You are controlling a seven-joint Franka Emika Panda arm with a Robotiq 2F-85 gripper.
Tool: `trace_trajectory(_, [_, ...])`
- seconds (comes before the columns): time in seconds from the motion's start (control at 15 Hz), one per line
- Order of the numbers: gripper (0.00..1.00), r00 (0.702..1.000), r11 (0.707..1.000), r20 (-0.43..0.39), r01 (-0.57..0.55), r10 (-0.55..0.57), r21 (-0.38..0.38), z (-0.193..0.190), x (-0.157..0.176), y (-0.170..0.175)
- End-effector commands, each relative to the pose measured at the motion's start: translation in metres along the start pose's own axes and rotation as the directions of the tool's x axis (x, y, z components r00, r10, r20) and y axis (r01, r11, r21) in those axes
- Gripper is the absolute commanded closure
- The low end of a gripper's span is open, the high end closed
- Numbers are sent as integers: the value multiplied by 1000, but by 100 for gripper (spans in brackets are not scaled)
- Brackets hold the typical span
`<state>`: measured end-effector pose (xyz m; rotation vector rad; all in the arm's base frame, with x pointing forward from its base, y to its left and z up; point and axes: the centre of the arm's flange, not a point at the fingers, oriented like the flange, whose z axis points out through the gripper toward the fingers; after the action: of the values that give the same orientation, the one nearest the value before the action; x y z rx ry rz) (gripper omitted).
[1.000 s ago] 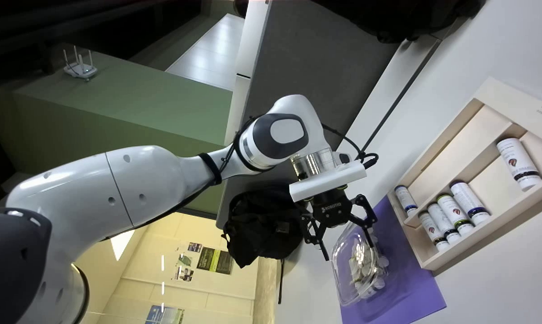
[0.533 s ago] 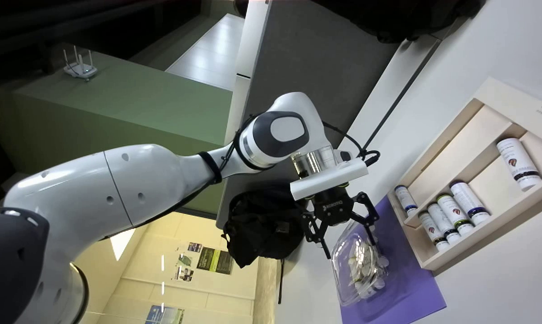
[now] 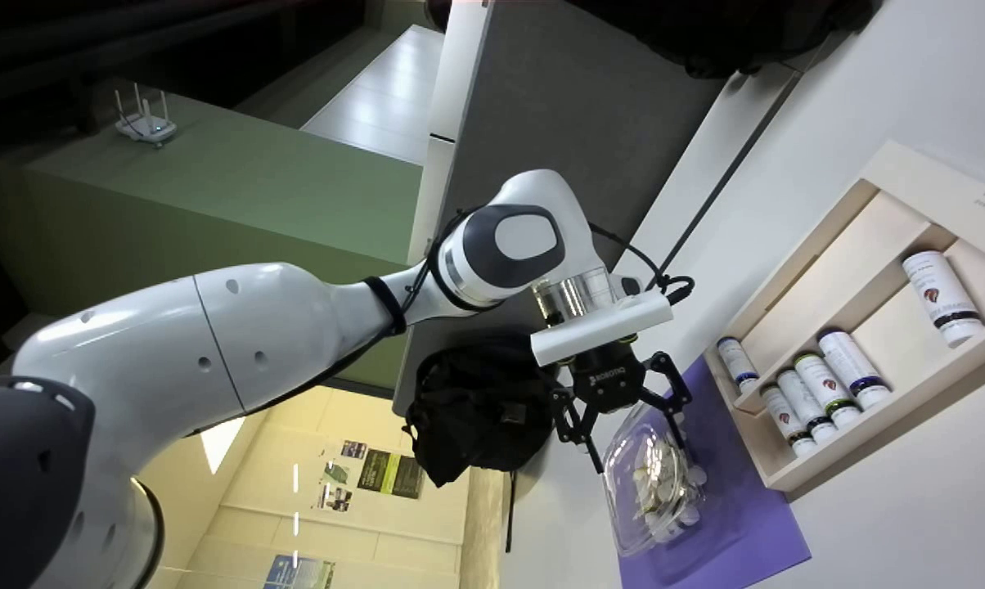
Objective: Take one bottle from the tray, put it in the container, close the lid, then open it
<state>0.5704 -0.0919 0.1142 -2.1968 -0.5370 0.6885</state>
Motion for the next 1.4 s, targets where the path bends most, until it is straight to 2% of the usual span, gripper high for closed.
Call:
trace_trajectory(0.0, [0, 1000, 1000, 8, 1, -1, -2, 1, 2, -1])
trace_trajectory(0.73, [0, 999, 999, 28, 19, -20, 28, 8, 6, 1])
trace_trajectory(0.93, [0, 992, 992, 48, 116, -118, 54, 10, 2, -3])
trace_trajectory(1.13, [0, 962, 963, 64, 261, -266, 70, 11, -2, -9])
trace_trajectory(1.33, [0, 930, 932, 66, 356, -360, 72, 12, -4, -12])
